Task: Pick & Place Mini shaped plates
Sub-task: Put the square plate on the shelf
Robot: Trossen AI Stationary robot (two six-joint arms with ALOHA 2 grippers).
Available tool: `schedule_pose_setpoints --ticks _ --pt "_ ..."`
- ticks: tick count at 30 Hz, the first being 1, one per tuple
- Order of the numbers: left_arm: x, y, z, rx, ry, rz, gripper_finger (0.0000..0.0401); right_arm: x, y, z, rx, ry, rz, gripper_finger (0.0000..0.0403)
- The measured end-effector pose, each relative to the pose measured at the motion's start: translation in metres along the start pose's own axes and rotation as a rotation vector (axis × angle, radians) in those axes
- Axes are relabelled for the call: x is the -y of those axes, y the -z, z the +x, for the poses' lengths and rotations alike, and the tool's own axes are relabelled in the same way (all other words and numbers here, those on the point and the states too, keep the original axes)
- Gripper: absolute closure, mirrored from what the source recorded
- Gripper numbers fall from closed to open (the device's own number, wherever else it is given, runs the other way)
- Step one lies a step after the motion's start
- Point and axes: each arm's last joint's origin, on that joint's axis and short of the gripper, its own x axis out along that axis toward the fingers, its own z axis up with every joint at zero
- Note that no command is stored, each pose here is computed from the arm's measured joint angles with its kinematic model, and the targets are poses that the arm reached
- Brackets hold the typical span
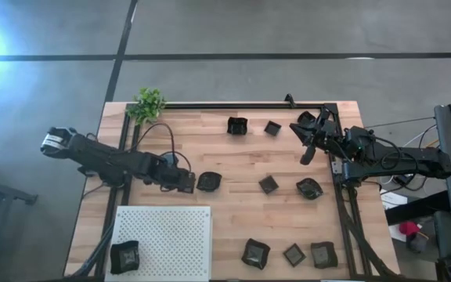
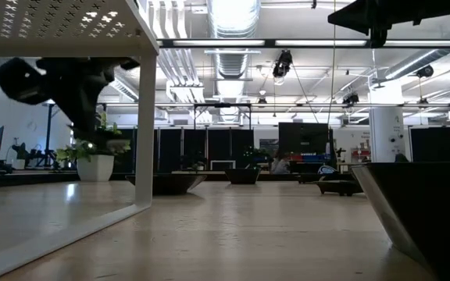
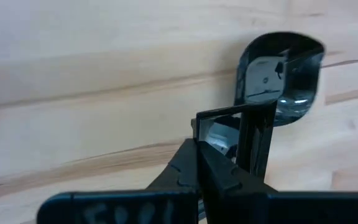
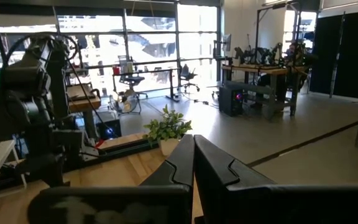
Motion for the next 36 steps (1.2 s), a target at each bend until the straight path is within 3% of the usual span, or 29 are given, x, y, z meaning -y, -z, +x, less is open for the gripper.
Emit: schedule_pose_setpoints --ticks 11,16,21,29,36 --pt "0.01 -0.014 -0.067 0.087 -0.011 0.174 0.0401 0.0 0.0 0.0 0.0 0.0 0.0 0.0394" --pt "0.013 -0.019 -0.097 0.059 0.058 0.333 0.0401 0.0 0.0 0.0 0.0 0.0 0.0 0.0394" --pt "0.015 -0.021 -0.125 -0.007 0.179 0.57 0.0401 0.0 0.0 0.0 0.0 0.0 -0.001 0.0394" --pt "0.018 -0.015 -0.134 -0.207 0.308 0.906 0.0401 0.0 0.0 0.0 0.0 0.0 -0.003 0.0394" --pt "0.025 -0.001 -0.124 -0.367 0.348 1.047 0.0401 0.0 0.0 0.0 0.0 0.0 -0.003 0.0394"
